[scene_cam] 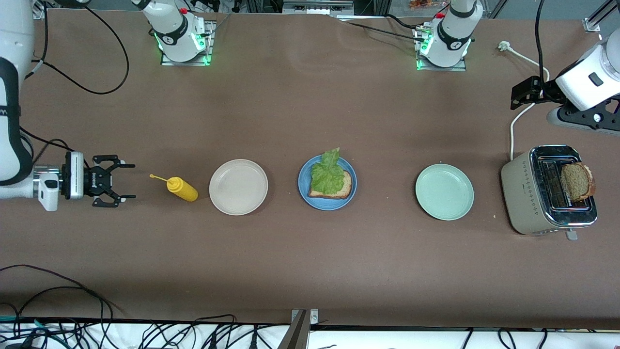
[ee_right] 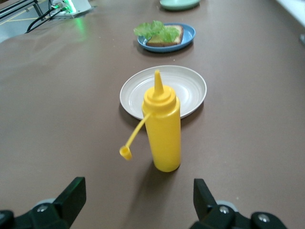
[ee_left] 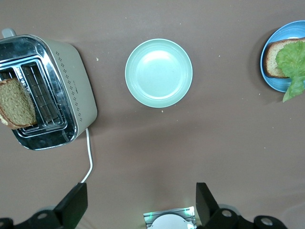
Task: Make sandwich in blue plate with both arms
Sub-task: 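Move the right gripper to the yellow bottle and close around it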
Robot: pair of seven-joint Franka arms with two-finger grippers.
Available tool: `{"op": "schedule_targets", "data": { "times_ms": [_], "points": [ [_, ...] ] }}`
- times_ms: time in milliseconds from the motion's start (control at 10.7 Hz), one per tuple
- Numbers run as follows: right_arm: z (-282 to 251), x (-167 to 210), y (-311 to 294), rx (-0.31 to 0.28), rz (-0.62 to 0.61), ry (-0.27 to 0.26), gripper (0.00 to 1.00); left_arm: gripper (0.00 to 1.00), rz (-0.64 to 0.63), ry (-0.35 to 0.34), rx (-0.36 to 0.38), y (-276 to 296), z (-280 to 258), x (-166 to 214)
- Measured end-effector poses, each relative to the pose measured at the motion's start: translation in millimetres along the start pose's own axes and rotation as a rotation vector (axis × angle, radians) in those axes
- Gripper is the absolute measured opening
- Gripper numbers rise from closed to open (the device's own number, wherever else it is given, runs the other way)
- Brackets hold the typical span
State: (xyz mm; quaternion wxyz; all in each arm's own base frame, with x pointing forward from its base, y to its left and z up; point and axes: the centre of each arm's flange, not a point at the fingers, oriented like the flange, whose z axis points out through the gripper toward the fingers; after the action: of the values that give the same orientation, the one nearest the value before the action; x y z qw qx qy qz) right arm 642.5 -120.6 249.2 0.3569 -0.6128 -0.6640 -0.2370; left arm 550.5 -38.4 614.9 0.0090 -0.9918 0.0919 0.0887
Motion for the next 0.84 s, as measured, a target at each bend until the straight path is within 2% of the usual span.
{"op": "schedule_targets", "data": {
  "times_ms": [93,372,838],
  "points": [
    [11.8,-18.0,1.2,-0.015,-0.054,0.046,1.0,1.0,0.0,0.0,0.0,0.0,0.1,0.0],
    [41.5,-48.2,3.7,-0.027,-0.121,0.115,1.0,1.0,0.0,-0.001,0.0,-0.2,0.2,0.1],
    [110.7,-87.4,8.2,-0.06,-0.114,0.258,1.0,1.0,-0.024,-0.03,-0.01,-14.4,9.2,1.9]
  ]
}}
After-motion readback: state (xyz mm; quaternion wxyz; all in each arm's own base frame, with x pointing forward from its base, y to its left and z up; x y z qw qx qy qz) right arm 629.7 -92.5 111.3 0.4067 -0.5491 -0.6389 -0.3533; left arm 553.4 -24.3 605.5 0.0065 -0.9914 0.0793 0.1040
